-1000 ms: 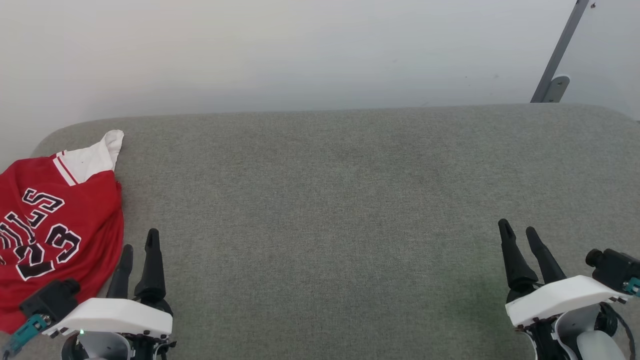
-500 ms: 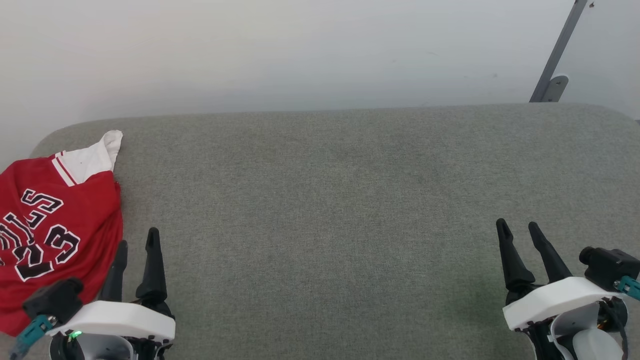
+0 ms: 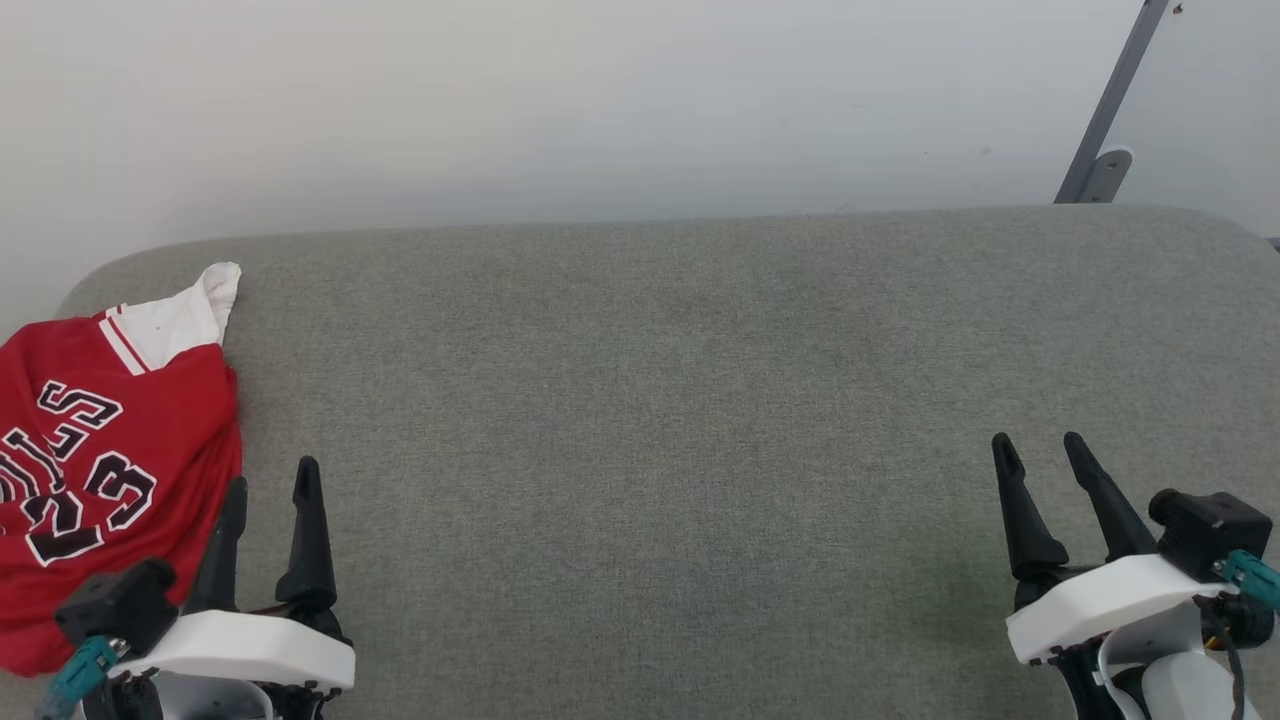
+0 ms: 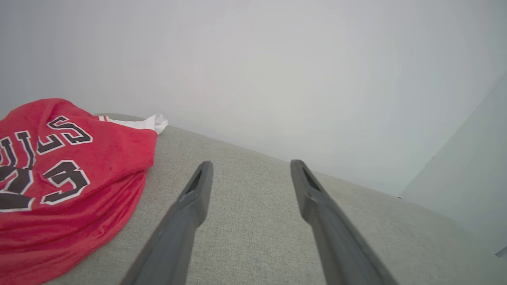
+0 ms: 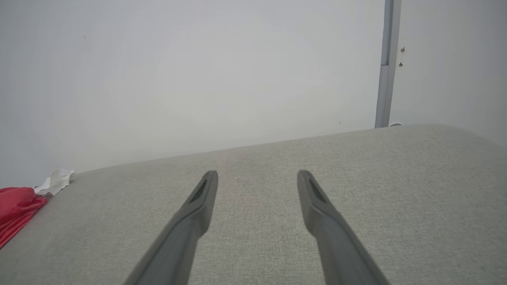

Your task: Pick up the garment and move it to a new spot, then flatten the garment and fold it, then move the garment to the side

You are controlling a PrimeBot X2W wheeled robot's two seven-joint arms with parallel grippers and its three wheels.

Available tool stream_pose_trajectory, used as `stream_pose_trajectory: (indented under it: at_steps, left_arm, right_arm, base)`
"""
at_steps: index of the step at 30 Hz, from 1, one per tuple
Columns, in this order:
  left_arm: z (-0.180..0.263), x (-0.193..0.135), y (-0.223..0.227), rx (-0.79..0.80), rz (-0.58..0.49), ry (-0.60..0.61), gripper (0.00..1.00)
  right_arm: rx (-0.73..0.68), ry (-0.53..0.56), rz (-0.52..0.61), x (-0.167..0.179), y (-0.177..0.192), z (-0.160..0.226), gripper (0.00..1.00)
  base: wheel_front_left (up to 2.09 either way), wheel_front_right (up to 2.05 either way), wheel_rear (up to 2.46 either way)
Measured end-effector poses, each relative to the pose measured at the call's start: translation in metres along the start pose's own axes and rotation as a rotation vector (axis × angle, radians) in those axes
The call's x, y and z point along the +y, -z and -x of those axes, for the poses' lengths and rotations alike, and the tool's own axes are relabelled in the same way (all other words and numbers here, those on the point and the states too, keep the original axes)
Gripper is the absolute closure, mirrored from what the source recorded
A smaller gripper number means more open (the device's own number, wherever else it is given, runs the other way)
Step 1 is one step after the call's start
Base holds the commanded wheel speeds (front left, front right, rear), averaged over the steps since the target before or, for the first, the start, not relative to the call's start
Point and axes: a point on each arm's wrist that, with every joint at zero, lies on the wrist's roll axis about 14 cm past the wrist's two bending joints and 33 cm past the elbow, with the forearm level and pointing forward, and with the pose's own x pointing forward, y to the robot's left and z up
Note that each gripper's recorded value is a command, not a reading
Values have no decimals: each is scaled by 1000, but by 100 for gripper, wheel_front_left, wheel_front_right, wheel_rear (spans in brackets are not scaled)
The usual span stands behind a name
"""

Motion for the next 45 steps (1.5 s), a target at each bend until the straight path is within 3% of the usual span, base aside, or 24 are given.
stream_pose_trajectory:
  at_steps: [35, 45]
  left_arm:
    - [-1, -12, -5, -42, -241, 85, 0]
    - [-1, -14, -6, -48, -258, 94, 0]
  right_arm:
    - [-49, -68, 301, 7, -11, -1, 0]
    - [-60, -72, 324, 8, -14, -1, 0]
  base:
    - [0, 0, 0]
    - [0, 0, 0]
